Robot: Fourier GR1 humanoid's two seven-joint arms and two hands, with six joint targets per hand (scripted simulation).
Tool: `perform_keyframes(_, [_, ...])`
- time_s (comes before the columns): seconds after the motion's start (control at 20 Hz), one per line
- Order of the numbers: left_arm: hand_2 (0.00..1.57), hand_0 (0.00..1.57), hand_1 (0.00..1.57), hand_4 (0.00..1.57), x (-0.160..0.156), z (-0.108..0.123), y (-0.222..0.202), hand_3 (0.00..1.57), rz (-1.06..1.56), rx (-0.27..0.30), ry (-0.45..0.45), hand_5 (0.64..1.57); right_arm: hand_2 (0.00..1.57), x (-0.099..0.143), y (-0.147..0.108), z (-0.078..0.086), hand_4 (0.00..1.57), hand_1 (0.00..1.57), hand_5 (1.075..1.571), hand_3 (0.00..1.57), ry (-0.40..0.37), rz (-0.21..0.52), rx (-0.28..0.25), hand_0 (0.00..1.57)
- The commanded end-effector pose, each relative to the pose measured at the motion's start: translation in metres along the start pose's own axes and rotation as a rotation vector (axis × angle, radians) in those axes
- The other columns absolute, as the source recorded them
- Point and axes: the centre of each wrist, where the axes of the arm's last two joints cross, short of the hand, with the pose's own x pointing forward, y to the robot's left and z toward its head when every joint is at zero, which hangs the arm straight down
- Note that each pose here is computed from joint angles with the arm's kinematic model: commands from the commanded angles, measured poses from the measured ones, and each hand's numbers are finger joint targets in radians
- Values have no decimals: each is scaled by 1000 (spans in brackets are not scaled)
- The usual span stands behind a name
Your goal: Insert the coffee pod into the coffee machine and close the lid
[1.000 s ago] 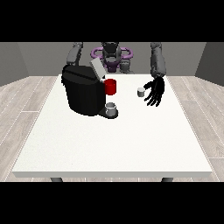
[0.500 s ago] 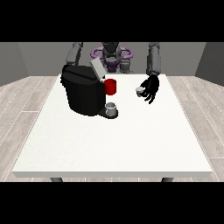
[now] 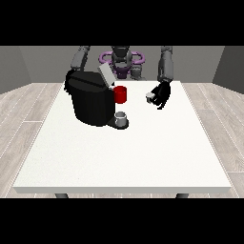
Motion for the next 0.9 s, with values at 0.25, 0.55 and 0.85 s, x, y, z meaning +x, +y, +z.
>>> perform_keyframes(0.25, [1421,1443,1443,612,19,-9,-16,1310,85,-49,-76,1571,0,-22,-7,9,283,0,1571,0,64,3,-53,0])
perform_keyframes(0.55, [1377,1404,1404,602,48,-25,8,1284,95,-50,-112,1571,0,-17,-22,1,219,0,1571,0,74,29,-18,0])
perform_keyframes(0.85, [1249,1193,1193,573,91,-42,35,1297,192,-84,-122,1571,0,-33,-17,14,335,0,1571,0,131,2,-59,0])
